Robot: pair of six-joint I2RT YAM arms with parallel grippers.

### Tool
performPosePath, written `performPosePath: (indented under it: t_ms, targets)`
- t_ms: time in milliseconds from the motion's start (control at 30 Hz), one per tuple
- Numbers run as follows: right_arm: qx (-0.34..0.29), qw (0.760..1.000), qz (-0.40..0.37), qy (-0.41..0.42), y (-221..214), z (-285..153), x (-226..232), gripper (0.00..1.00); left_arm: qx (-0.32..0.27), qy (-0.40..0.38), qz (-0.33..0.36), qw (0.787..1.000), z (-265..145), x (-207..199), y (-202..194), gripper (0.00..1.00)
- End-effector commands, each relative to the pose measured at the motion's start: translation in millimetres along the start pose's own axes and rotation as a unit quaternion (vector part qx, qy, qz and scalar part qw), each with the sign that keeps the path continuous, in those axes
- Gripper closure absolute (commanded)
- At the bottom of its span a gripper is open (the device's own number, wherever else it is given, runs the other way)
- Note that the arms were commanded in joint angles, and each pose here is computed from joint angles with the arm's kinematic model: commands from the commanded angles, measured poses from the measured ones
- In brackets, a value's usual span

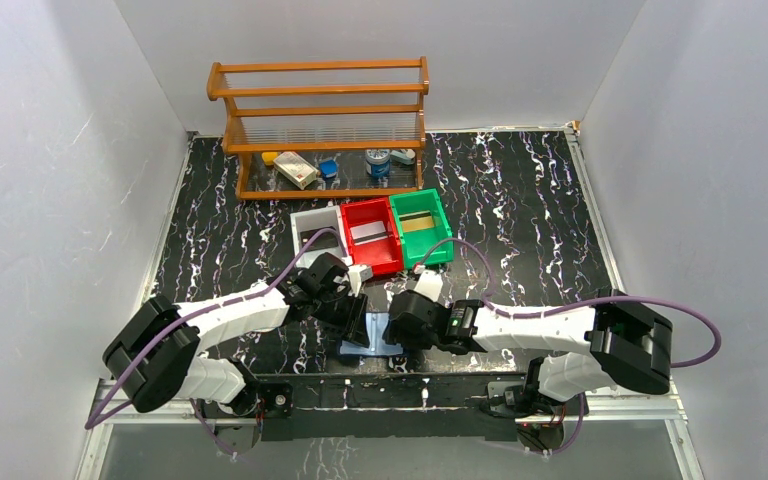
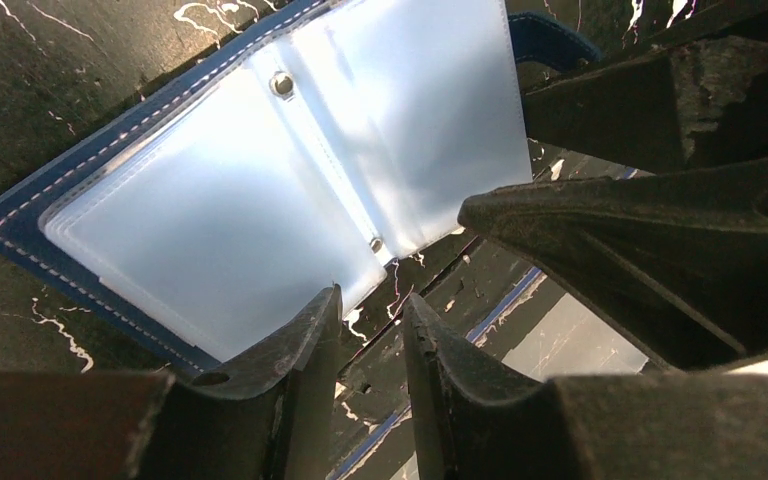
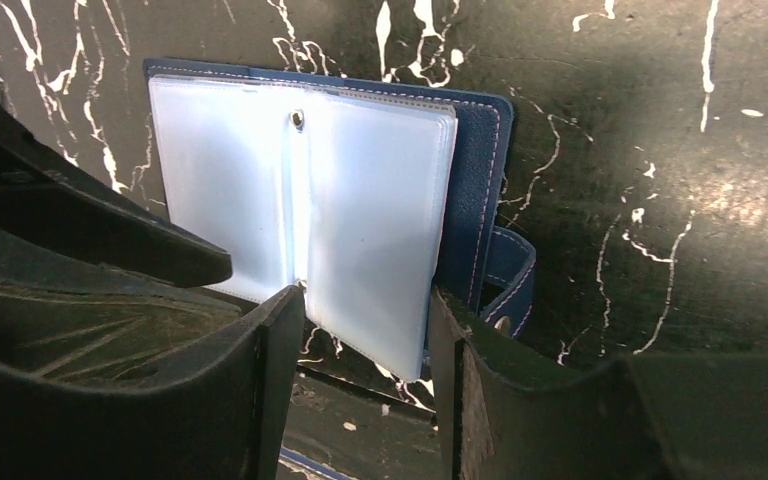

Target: Take the credit cards out of the card holder

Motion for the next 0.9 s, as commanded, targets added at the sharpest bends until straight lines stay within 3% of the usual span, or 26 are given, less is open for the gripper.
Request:
performPosePath:
  t_ms: [0,467,667,767,867]
  targets:
    - [-0.014,0.999,0.016,0.027,6,2,10,0.43,0.014,-0.005,-0.005,1.000,3,1,-5,0.72]
    - [-0.020,0.980,0.135,0.144,8,13,-6,0.56,-0.005,0.031,-0.030,0.999,13,19,-14,0.72]
    - [-0.012,0.974,0.142,0.179,7,18,-8,0.60,-0.018,0.036,-0.033,0.999,14,21,-14,0.72]
    - [-0.005,0.966,0.142,0.217,7,20,-1,0.66,-0.019,0.037,-0.035,0.999,14,22,-14,0.72]
    - [0.002,0.965,0.147,0.217,7,25,-1,0.80,-0.021,0.036,-0.035,0.999,14,21,-14,0.73]
Point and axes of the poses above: each gripper's point midway between its finger pads, its own z axis out along the fingers, its own x axis along the line the jaws close on, y = z × x, the point moved 9 cm from there along -z, back along the fingers, and after that the axes turned 6 degrees about -z, right-handed, at the moved point
